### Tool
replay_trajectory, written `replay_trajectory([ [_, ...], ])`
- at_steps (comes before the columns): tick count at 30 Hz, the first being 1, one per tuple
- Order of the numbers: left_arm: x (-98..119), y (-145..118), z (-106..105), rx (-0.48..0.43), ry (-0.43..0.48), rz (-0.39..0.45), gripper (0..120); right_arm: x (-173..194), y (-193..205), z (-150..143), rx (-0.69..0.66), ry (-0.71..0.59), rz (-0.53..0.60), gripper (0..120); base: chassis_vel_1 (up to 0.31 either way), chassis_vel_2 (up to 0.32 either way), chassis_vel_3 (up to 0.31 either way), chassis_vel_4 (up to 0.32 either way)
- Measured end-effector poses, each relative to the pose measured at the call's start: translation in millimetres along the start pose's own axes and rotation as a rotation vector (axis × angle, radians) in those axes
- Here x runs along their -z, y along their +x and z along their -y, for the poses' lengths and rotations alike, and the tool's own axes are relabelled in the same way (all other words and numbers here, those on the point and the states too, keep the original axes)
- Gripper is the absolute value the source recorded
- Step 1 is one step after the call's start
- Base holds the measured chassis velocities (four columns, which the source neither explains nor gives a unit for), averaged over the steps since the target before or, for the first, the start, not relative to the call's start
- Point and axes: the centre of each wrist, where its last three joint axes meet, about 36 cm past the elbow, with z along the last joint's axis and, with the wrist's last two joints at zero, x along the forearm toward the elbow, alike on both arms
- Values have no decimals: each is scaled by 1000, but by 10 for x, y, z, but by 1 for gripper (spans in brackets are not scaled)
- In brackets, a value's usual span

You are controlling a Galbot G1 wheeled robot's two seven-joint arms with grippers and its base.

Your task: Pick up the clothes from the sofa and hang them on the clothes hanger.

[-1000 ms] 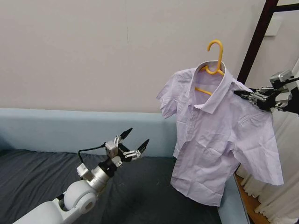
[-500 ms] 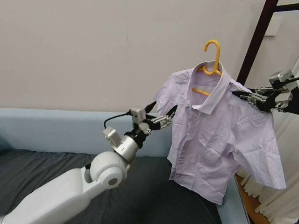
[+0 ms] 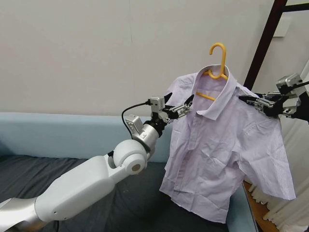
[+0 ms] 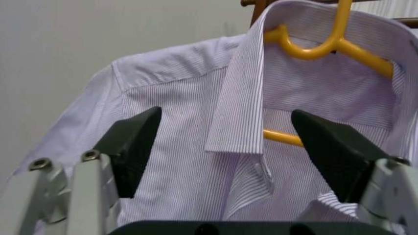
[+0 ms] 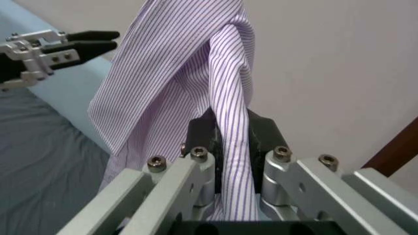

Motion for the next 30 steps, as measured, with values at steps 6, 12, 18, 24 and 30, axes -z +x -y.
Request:
replay_trajectory([
  [6,-16,2,7,-23,20,-29,54,-2,-2,-17,5,0,13,7,0,0,0,0],
  [12,-46,-63,36,-31,25,-42,29,-4,-4,-37,14,3,19,7,0,0,0,0],
  [18,-62,-62,26,-26,22,-46,10,-12,-9,-36,18,5,21,7,0,0,0,0],
  [24,-77,-45,23,-27,20,-46,0,-36,-21,-34,20,5,18,7,0,0,0,0],
  [30,-21,3,94,-96,2,-22,0,-75,-37,-28,20,6,18,7,0,0,0,0],
])
